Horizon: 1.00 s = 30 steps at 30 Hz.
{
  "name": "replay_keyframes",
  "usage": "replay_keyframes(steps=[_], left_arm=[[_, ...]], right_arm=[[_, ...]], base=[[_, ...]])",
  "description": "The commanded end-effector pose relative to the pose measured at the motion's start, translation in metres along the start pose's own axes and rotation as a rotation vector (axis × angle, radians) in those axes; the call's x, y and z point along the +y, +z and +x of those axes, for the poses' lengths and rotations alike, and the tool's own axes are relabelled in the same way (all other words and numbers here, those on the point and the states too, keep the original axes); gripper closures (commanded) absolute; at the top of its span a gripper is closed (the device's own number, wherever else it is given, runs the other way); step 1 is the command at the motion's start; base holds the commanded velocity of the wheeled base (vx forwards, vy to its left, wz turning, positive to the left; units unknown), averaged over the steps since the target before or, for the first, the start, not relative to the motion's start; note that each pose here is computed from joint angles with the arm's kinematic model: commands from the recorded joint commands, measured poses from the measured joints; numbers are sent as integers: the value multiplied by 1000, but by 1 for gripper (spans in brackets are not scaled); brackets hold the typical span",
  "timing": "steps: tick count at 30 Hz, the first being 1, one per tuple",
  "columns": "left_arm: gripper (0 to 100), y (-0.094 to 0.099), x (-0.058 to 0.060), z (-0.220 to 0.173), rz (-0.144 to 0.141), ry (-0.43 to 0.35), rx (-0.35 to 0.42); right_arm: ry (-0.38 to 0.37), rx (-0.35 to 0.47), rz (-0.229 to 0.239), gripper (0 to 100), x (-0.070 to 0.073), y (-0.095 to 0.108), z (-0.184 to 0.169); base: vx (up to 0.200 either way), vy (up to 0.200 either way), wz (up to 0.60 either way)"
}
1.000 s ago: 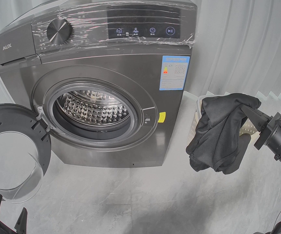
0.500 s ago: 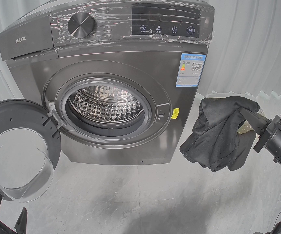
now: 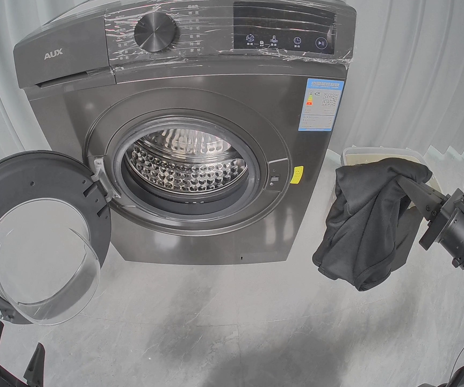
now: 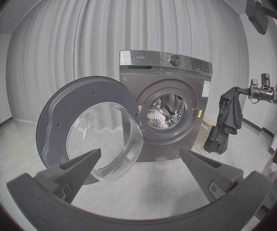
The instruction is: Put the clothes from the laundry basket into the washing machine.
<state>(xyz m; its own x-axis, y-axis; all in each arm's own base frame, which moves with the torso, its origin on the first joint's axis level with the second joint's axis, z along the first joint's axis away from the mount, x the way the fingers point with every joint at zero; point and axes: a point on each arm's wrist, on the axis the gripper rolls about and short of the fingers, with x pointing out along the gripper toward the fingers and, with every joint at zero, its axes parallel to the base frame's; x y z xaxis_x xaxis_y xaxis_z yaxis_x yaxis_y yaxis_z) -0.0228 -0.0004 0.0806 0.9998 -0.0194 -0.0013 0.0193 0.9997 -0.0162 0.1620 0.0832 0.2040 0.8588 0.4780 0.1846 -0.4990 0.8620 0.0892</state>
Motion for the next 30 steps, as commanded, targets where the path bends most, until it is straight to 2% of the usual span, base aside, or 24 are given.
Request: replay_keyframes(steps=[1, 5, 10, 15, 18, 19, 20, 27, 30], left_arm=[[0, -5, 0, 0, -1, -1, -1], [0, -5, 0, 0, 1, 1, -3], [0, -5, 0, 0, 9, 6, -1], [0, -5, 0, 0, 13, 9, -1], [0, -5, 0, 0, 13, 12, 2], [0, -5, 0, 0, 13, 12, 2], [0, -5, 0, 0, 10, 15, 2], [0, -5, 0, 0, 12, 12, 0], [0, -5, 0, 0, 13, 12, -1]], right_arm=[[-3, 4, 8, 100, 0, 0, 1], [-8, 16, 33, 100, 0, -3, 3], [3, 34, 36, 100, 2, -6, 6], [16, 66, 77, 100, 5, -15, 32], [55, 65, 115, 100, 16, -16, 42], [55, 65, 115, 100, 16, -16, 42], [75, 61, 138, 100, 22, -14, 47], [85, 59, 147, 100, 31, -13, 47], [106, 77, 150, 100, 35, -19, 51]], base=[[0, 200, 0], [0, 200, 0], [0, 200, 0], [0, 0, 0], [0, 0, 0], [0, 0, 0], [0, 0, 0], [0, 0, 0], [0, 0, 0]])
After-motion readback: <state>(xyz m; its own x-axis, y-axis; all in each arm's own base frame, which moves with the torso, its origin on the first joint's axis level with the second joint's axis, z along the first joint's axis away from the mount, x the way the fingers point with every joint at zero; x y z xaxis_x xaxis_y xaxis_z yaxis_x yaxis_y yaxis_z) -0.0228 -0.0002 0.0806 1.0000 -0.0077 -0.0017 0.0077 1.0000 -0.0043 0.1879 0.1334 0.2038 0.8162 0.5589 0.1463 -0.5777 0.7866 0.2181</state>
